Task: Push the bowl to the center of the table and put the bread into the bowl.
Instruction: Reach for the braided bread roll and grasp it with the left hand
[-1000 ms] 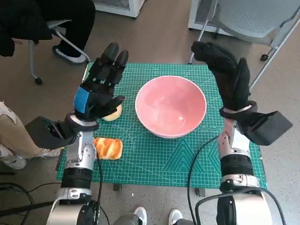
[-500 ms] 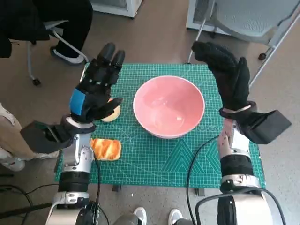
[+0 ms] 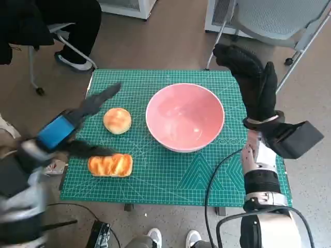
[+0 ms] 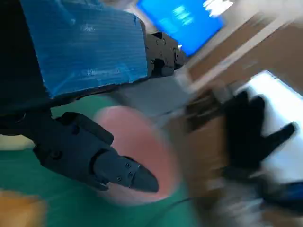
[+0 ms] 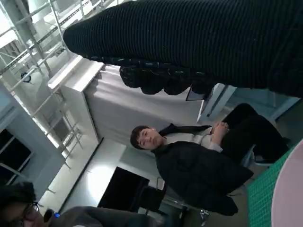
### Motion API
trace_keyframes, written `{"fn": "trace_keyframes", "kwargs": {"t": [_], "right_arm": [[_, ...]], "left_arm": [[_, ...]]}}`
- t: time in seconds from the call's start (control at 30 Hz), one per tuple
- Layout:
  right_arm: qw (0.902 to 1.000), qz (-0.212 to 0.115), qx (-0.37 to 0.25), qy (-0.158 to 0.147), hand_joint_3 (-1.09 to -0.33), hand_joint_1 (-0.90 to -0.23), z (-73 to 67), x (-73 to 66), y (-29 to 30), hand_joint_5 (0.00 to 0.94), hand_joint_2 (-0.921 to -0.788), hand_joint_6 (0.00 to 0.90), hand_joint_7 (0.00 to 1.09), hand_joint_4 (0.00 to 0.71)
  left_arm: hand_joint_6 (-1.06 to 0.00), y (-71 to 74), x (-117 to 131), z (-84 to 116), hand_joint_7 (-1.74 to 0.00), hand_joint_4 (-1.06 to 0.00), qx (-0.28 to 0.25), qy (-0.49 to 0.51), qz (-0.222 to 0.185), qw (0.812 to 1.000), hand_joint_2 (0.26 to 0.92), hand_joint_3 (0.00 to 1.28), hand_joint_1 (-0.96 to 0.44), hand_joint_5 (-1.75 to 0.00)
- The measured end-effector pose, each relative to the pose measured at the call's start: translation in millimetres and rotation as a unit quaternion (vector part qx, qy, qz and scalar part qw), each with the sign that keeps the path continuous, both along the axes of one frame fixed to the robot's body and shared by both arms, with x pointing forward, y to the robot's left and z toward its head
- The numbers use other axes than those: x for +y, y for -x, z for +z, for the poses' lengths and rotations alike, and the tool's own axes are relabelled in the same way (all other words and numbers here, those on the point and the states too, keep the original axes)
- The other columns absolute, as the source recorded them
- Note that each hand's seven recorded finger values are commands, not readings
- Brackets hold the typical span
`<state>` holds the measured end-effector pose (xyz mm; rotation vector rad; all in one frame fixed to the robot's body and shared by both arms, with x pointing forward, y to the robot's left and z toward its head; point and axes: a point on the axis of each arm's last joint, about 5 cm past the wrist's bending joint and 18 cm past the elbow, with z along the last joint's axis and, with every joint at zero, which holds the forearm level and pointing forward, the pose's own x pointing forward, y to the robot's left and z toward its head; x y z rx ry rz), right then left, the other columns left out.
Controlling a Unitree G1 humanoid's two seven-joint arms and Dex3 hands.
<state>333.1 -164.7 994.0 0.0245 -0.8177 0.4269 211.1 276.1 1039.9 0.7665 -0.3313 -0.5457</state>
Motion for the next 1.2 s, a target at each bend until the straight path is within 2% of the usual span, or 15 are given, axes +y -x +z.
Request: {"fn": "trace_keyframes", "kwargs": {"t": [0.3,0.43,0.77,1.0,1.2], "right_arm": [[0.9999,0.008,0.012,-0.002,-0.754,-0.692,-1.7,3.7,-0.6,0.004,-0.921,0.203,0.16,0.16],[0.9998,0.012,0.014,-0.003,-0.756,-0.692,-2.6,6.2,-0.7,0.006,-0.921,0.202,0.17,0.164],[0.9996,0.019,0.019,-0.009,-0.763,-0.693,-4.8,5.7,-0.6,0.005,-0.921,0.197,0.18,0.166],[0.9994,0.022,0.025,-0.008,-0.768,-0.694,-7.1,4.4,-0.1,0.004,-0.921,0.191,0.19,0.165],[0.9992,0.025,0.028,-0.011,-0.769,-0.685,-8.0,1.9,0.1,0.002,-0.921,0.183,0.2,0.163]], "left_arm": [[-0.21,37.7,-14.2,18.1,-0.06,-0.07,-0.013,-0.148,0.047,0.988,0.637,0.0,-0.27,-0.02],[-0.23,43.9,-22.5,17.7,-0.05,-0.09,-0.019,-0.185,0.066,0.98,0.639,0.0,-0.32,-0.02],[-0.26,42.0,-41.2,8.7,-0.03,-0.12,0.032,-0.257,0.122,0.958,0.646,0.0,-0.41,-0.01],[-0.26,32.3,-52.2,-1.2,-0.02,-0.13,0.056,-0.283,0.12,0.95,0.649,0.0,-0.44,-0.01],[-0.27,20.5,-56.8,-11.5,-0.01,-0.14,0.072,-0.279,0.121,0.95,0.645,0.0,-0.35,-0.01]]}}
